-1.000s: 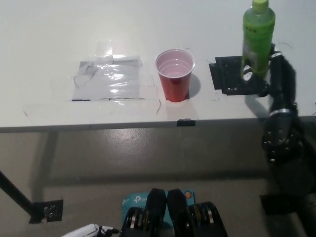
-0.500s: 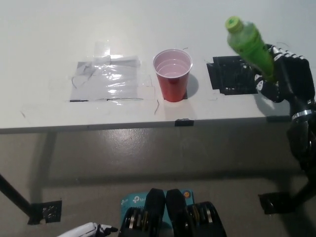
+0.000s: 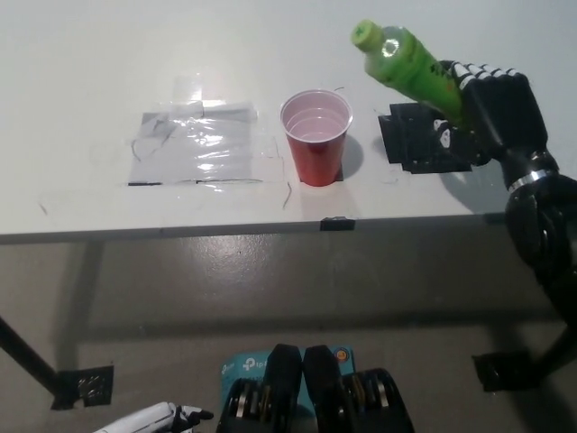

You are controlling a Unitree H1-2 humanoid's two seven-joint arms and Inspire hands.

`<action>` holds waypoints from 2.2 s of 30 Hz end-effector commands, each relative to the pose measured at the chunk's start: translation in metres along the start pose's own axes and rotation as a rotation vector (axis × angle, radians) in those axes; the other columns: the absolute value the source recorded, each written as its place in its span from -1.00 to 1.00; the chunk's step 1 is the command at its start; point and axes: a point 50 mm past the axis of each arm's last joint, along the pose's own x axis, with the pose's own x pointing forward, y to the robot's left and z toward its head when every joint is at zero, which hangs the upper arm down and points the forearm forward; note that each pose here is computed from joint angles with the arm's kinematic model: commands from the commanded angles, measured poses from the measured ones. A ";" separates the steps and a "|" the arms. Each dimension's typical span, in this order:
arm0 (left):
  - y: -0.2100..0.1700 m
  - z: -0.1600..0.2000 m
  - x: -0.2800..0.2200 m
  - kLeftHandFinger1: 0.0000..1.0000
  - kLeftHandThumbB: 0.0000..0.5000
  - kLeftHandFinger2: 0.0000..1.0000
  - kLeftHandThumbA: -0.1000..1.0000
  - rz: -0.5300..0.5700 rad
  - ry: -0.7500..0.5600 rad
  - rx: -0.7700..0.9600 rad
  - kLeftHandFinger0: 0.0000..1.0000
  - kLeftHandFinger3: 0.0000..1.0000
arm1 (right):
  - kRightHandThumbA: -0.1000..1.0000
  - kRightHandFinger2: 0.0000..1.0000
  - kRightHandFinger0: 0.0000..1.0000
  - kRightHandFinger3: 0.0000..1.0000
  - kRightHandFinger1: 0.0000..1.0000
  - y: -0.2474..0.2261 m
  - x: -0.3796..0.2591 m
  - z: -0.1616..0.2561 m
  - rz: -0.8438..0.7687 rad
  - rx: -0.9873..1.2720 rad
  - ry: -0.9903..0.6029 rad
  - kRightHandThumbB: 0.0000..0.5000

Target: The robot uses its right hand to pick up a bottle kept in the middle of the desk and tilt it into a cup kept next to it to pour water out

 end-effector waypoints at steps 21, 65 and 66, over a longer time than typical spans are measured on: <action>0.018 0.009 -0.010 1.00 0.41 1.00 0.58 0.010 -0.015 0.063 1.00 1.00 | -0.83 -0.97 -1.00 -0.26 -1.00 -0.079 0.047 -0.010 -0.123 -0.400 -0.220 -0.04; 0.027 0.010 -0.017 1.00 0.41 1.00 0.56 0.036 -0.013 0.077 1.00 1.00 | -0.76 -1.00 -1.00 -0.50 -1.00 -0.165 0.068 -0.038 -0.105 -0.921 -0.614 -0.04; 0.027 0.010 -0.017 1.00 0.45 1.00 0.59 0.037 -0.018 0.079 1.00 1.00 | -0.82 -0.96 -1.00 -0.57 -1.00 -0.161 0.067 -0.038 -0.101 -0.879 -0.617 -0.06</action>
